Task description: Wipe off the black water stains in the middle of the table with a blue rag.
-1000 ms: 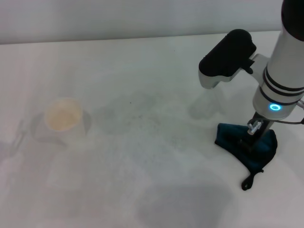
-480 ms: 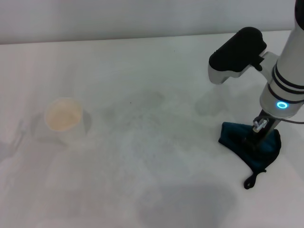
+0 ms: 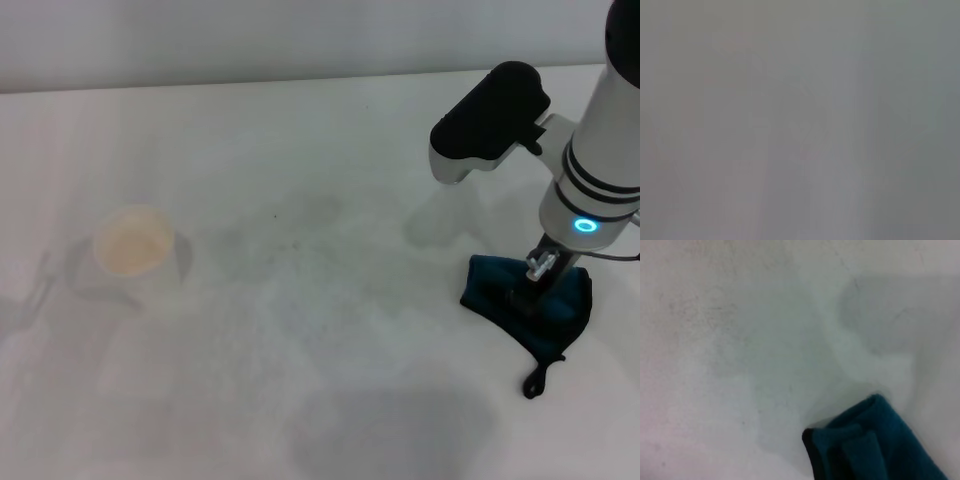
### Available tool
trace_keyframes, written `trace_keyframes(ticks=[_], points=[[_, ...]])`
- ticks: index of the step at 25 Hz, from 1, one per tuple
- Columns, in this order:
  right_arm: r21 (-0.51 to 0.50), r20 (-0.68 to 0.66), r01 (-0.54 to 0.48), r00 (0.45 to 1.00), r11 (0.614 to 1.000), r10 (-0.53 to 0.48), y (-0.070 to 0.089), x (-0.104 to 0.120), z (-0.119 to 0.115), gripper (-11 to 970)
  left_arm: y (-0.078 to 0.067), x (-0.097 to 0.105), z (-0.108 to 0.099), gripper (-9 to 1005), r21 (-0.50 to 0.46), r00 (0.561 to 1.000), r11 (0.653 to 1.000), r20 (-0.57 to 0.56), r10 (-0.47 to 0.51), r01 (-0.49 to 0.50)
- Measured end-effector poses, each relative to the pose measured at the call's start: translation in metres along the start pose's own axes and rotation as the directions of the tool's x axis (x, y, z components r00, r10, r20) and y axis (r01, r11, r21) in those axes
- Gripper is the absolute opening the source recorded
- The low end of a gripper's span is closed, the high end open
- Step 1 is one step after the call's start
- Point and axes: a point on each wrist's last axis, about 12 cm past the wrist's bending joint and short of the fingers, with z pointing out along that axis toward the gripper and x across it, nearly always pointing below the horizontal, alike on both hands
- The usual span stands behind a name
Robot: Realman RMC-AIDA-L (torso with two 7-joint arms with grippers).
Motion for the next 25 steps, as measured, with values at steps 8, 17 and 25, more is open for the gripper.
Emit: trace_keyframes(ticks=[8,17,25], points=[[0.003,0.061,0.014,0.998,1.000,-0.014,0.002,-0.001,-0.008,342,0.000,0.000,0.000,879,0.000,1.000,1.000,0.001,-0.001,0.001],[-0.052,0.225,0.065,0.973,0.997,-0.051,-0.009,0.008,-0.028,405,0.002,0.000,0.000,880,-0.015,1.000,1.000,0.000,-0.001,0.001],[-0.135,0.435,0.015,0.899,0.991,0.045,-0.048,0.025,-0.025,403,0.007,0.002,-0.005,879,-0.049,1.000,0.999,-0.014,0.002,-0.002]])
